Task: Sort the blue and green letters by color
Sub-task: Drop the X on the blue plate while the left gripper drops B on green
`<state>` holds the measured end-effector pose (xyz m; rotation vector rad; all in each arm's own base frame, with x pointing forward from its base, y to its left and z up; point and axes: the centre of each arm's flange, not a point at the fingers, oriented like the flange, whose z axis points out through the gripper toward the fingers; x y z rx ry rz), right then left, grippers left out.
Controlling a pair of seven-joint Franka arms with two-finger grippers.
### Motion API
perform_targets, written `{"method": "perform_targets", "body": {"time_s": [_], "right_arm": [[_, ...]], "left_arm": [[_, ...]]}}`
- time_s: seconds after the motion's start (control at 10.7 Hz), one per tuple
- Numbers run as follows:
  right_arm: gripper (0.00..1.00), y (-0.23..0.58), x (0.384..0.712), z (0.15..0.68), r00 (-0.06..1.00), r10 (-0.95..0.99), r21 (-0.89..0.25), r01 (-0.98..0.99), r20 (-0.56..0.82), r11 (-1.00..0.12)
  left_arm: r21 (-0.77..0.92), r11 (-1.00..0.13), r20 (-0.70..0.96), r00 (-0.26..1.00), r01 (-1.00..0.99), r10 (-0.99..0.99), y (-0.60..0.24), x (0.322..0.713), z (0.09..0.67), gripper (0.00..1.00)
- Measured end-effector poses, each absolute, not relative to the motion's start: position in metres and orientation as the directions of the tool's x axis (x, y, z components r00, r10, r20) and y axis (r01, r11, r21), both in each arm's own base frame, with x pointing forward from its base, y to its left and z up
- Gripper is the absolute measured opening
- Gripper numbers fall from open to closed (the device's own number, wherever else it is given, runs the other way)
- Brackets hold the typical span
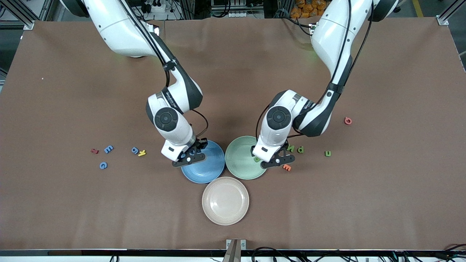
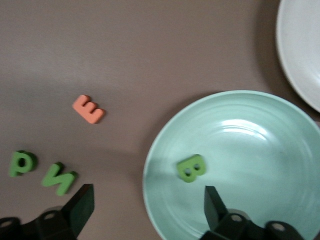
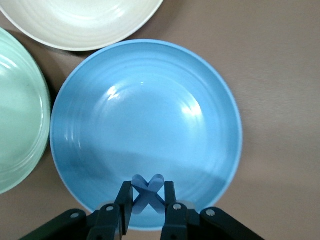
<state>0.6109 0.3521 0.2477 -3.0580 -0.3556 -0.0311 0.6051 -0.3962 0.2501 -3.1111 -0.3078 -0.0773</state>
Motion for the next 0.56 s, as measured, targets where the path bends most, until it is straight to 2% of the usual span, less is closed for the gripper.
{"method": "perform_targets", "body": {"time_s": [0.09, 0.37, 0.56], "right_arm": [[0.3, 0.357, 0.613, 0.239, 0.974, 0.225, -0.06, 0.226, 0.026, -0.972], [0.3, 0.36, 0.62, 0.227, 0.976, 0.215, -0.058, 0.216, 0.027, -0.975], [0.33, 0.359, 0.622, 0.228, 0.977, 0.21, -0.057, 0.211, 0.029, -0.976]], "left_arm": [[-0.025, -0.985, 0.042, 0.984, 0.172, 0.17, -0.381, 0.611, 0.256, 1.0], [-0.029, -0.996, 0.053, 0.995, 0.083, 0.081, -0.3, 0.621, 0.285, 1.0], [-0.005, -0.999, 0.097, 0.995, 0.031, 0.031, -0.257, 0.603, 0.282, 1.0]]}}
